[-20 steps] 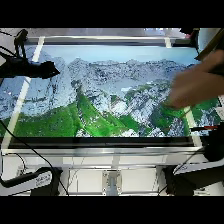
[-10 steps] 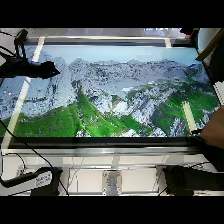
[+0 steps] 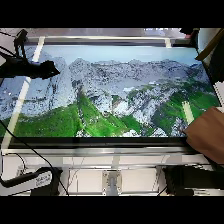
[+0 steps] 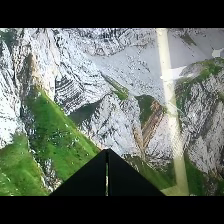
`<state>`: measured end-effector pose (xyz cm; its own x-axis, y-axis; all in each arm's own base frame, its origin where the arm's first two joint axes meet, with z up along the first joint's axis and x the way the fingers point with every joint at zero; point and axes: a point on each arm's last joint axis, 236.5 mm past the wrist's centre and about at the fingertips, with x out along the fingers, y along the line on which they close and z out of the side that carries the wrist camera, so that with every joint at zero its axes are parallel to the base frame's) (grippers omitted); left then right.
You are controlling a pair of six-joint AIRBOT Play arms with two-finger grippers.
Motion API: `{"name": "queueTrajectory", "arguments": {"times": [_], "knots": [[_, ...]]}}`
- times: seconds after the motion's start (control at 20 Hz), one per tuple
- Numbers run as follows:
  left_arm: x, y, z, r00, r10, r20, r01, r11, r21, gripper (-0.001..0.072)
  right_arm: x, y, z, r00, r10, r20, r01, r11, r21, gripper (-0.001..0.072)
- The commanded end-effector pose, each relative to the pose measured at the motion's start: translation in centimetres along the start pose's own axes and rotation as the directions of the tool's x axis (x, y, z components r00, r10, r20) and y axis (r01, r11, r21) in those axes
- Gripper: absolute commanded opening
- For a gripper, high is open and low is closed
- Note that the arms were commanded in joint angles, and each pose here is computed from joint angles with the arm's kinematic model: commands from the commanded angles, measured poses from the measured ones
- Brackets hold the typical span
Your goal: Fold the clothes and pants, and hang the long-sleeved shirts on hangers.
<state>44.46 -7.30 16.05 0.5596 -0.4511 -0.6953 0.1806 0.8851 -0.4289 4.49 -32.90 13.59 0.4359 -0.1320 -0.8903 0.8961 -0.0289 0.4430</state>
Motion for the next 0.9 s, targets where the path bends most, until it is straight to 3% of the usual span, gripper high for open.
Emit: {"name": "queueTrajectory", "arguments": {"times": [0.0,0.1,0.2,0.3,0.5,0.7,0.85], "knots": [[0.0,0.0,0.0,1.000,0.001,0.000,-0.001,1.000,-0.003,0.0011,-4.4,3.4,2.6,0.985,0.048,0.166,-0.050,0.999,0.005,0.0558],[0.0,0.0,0.0,1.000,0.000,0.000,-0.001,0.999,-0.037,0.0011,-6.9,11.5,3.1,0.924,0.305,0.230,-0.279,0.950,-0.139,0.0535],[0.0,0.0,0.0,1.000,0.001,0.000,-0.001,0.998,-0.063,0.0012,-8.5,21.1,-0.8,0.819,0.566,0.097,-0.508,0.793,-0.337,0.0535],[0.0,0.1,0.0,1.000,0.001,0.000,-0.001,0.998,-0.063,0.0011,-8.3,27.7,-7.3,0.762,0.639,-0.101,-0.595,0.632,-0.496,0.0536],[0.0,0.1,0.0,1.000,0.001,0.000,-0.001,0.998,-0.063,0.0011,-4.5,33.9,-22.4,0.768,0.470,-0.435,-0.619,0.370,-0.693,0.0539],[0.0,0.1,0.0,1.000,0.001,0.000,-0.001,0.998,-0.063,0.0012,-0.9,33.4,-31.2,0.850,0.234,-0.473,-0.518,0.199,-0.832,0.0539],[0.0,0.1,0.0,1.000,0.001,0.000,-0.001,0.998,-0.063,0.0012,-0.3,32.9,-35.1,0.868,0.158,-0.471,-0.488,0.088,-0.869,0.0539]]}}
